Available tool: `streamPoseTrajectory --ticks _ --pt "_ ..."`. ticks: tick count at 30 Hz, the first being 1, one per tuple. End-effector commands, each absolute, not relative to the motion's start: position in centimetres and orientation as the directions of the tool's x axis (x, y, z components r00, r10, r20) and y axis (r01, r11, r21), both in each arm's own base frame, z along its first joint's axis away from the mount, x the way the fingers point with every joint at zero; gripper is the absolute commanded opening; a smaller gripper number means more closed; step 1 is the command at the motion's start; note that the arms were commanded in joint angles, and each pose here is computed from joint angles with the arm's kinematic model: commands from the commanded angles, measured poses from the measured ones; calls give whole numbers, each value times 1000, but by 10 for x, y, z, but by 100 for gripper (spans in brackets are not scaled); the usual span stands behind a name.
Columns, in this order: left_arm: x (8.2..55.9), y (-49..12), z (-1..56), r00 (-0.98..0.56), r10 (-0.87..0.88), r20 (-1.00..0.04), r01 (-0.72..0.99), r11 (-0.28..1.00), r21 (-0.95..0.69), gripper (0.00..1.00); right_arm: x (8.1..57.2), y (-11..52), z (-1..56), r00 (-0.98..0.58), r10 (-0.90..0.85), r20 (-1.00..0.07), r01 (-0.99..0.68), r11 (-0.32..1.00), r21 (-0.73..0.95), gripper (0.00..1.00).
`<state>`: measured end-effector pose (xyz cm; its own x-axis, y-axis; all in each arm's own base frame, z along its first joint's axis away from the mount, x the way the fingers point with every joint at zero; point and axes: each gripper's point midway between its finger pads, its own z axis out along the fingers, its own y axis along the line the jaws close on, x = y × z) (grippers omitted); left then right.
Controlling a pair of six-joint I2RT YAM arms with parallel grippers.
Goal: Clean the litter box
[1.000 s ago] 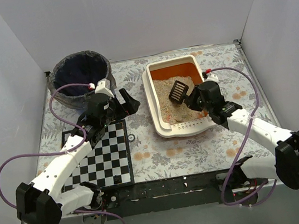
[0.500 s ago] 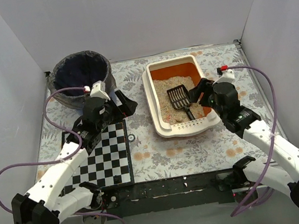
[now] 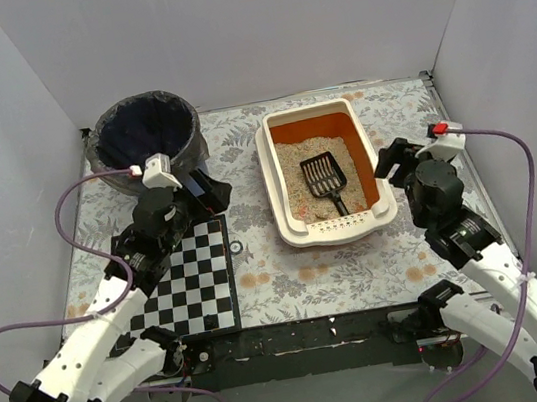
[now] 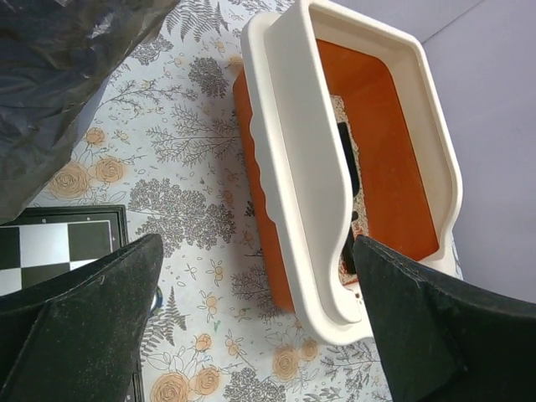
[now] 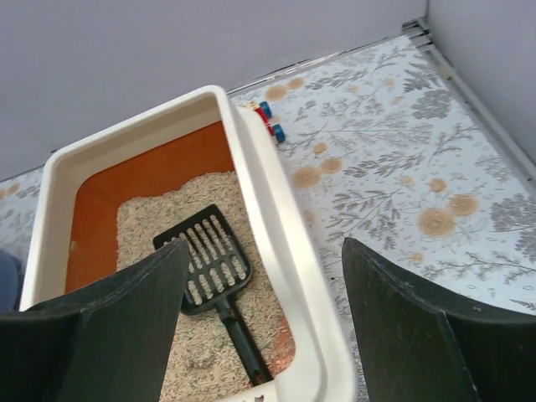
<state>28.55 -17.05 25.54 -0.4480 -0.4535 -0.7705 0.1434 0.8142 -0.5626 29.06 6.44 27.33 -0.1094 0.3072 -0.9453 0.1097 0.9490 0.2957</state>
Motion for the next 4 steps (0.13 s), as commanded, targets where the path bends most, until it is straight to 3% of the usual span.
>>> streamPoseTrajectory --ticks 1,4 --pt "287 -161 253 -427 -461 -778 104 830 -549 98 279 31 277 -40 259 -965 233 942 243 80" --pt "286 -162 251 -434 -464 -772 101 827 -554 98 273 18 272 -38 258 -965 297 925 236 80"
